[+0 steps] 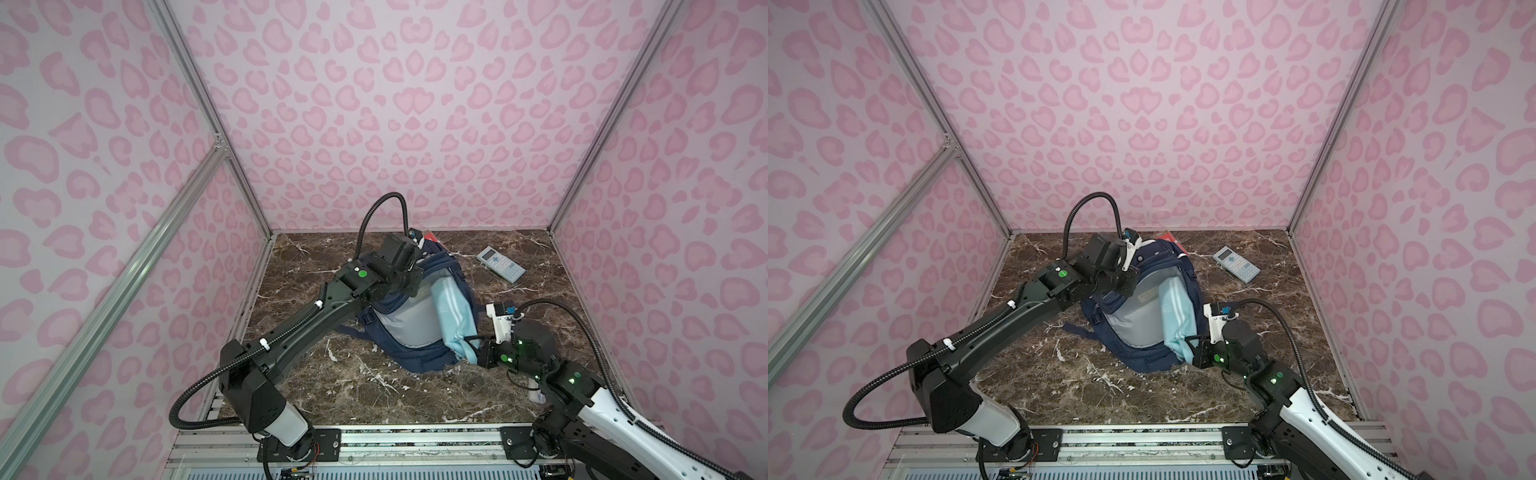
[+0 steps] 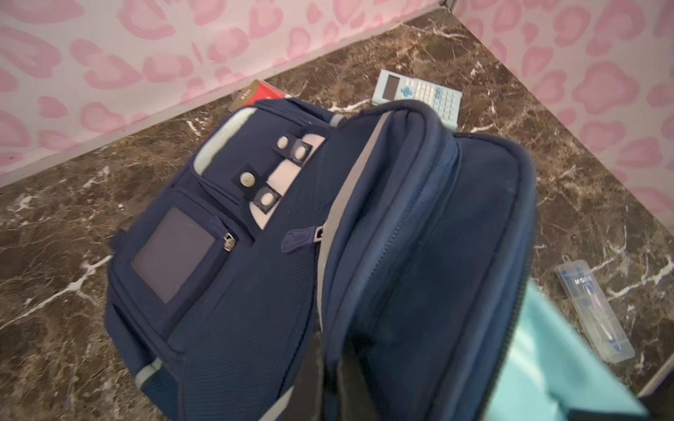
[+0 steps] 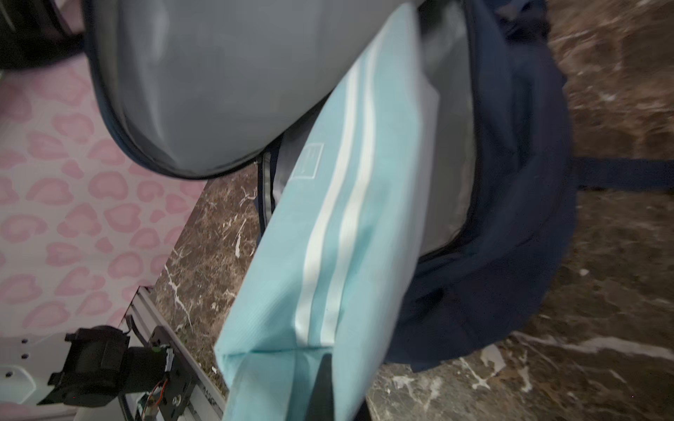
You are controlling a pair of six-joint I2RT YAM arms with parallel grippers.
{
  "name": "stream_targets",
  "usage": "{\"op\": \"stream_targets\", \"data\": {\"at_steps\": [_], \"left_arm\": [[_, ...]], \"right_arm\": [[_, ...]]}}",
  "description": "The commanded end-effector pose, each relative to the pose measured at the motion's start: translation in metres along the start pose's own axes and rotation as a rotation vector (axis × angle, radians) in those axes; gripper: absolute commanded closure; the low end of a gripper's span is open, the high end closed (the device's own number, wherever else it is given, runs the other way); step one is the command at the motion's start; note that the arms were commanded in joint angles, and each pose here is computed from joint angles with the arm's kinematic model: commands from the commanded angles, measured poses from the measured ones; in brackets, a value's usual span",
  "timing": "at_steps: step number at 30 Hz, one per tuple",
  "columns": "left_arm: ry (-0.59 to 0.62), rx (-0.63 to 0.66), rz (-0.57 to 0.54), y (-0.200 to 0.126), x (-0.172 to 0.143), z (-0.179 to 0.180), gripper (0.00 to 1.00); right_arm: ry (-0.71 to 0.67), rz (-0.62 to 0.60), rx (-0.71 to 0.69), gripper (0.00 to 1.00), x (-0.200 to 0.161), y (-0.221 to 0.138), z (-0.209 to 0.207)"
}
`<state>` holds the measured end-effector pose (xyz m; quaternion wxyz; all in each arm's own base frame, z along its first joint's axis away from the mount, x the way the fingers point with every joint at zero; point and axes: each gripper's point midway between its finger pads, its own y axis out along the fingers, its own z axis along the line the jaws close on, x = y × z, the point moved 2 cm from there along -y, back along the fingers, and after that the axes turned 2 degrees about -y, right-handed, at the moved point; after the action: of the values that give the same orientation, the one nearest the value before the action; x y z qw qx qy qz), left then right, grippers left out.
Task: Pack books, pencil case, and school supplies into a backpack
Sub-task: Place the pencil case in the student bag.
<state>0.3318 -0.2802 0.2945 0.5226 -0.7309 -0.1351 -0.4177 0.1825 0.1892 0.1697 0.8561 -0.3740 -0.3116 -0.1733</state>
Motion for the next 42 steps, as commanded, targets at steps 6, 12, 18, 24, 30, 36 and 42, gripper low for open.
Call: {"op": "stream_targets", "data": {"at_steps": [6, 12, 18, 24, 30, 36, 42], "left_arm": [[-0.075, -0.2, -0.068, -0.022, 0.011, -0.025, 0.97], [-0.107, -0.143, -0.12, -0.045, 0.018, -0.012, 0.97], [-0.224, -0.167, -0.127, -0.054, 0.016, -0.01, 0.97], [-0.291, -0.195, -0.118, -0.052, 0.007, 0.0, 0.97], [-0.302, -0.138, -0.122, -0.051, -0.005, 0.029, 0.97], [-0.277, -0.059, -0.102, -0.043, -0.027, 0.047, 0.97], [-0.279, 0.001, -0.064, -0.034, -0.051, 0.058, 0.97]], "right_arm": [[-0.105, -0.083, -0.02, 1.0, 0.051, 0.077, 0.026], [0.029, -0.014, -0.035, 1.0, 0.078, 0.164, 0.032], [0.114, -0.18, 0.043, 1.0, 0.099, 0.236, 0.068], [0.237, -0.24, 0.142, 1.0, 0.092, 0.293, 0.101], [0.123, -0.105, 0.158, 0.32, 0.062, 0.283, 0.118], [-0.012, 0.056, -0.029, 0.02, 0.043, 0.231, 0.073], [-0.125, 0.117, -0.123, 0.02, 0.04, 0.169, 0.04]]}}
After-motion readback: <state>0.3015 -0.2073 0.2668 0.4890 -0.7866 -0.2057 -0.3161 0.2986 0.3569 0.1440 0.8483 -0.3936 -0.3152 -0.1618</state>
